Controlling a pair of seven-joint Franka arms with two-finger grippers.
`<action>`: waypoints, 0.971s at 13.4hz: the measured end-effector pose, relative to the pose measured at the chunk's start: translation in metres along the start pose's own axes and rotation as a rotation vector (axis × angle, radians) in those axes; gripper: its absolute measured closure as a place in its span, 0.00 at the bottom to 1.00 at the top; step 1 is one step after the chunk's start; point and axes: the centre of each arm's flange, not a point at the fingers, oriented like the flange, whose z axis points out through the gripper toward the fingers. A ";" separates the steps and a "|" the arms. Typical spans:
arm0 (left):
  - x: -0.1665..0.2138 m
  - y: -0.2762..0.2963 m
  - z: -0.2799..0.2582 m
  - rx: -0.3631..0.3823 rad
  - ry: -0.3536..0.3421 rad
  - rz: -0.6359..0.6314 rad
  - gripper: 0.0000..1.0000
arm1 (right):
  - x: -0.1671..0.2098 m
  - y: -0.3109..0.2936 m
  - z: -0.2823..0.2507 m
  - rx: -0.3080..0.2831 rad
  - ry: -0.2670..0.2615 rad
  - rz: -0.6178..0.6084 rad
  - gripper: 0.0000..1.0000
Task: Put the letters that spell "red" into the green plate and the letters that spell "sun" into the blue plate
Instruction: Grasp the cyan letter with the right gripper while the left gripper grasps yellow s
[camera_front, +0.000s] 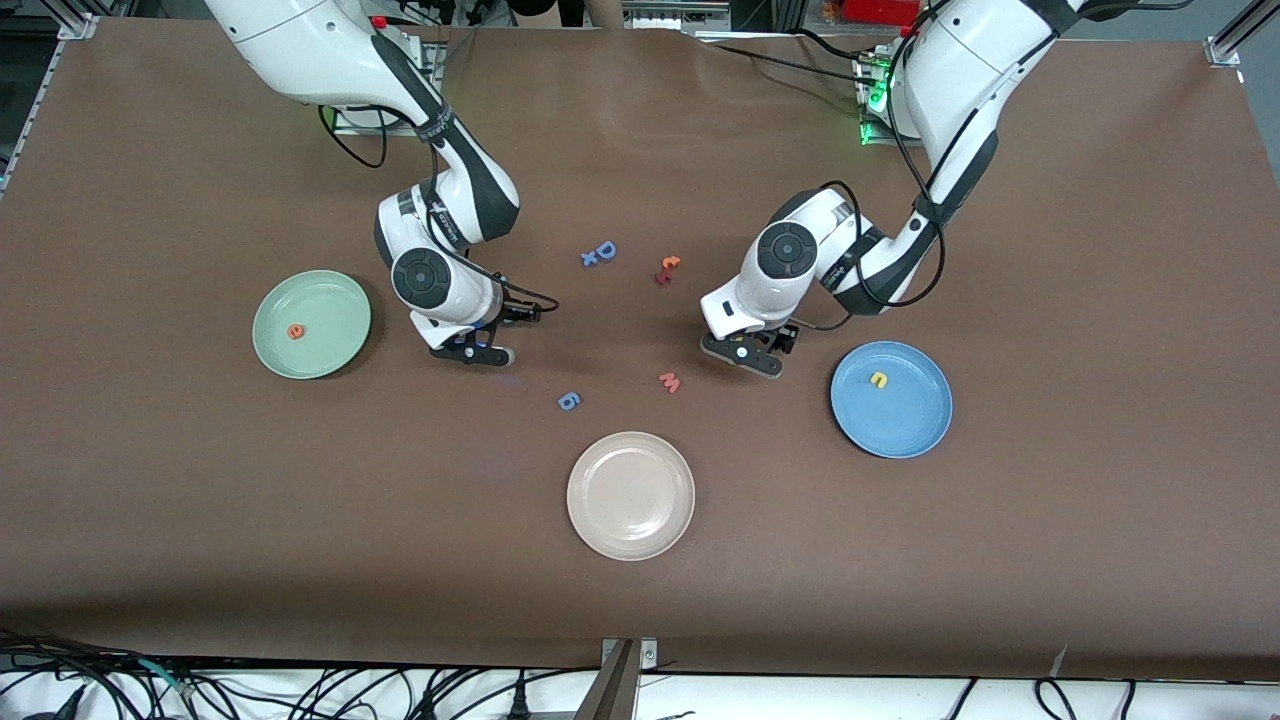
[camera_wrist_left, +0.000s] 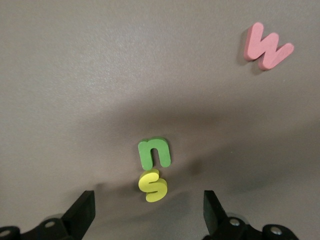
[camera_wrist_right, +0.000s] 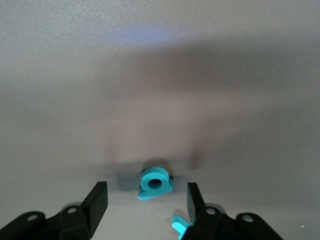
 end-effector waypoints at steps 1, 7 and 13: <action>-0.001 0.000 0.003 -0.001 -0.005 0.000 0.11 | 0.000 0.001 0.004 0.003 0.006 0.001 0.35; 0.002 -0.003 0.005 -0.004 -0.003 -0.007 0.48 | -0.002 0.003 0.010 0.013 0.026 0.002 0.45; 0.005 -0.005 0.002 -0.005 0.004 -0.034 0.75 | -0.003 0.002 0.006 0.018 0.033 0.000 0.69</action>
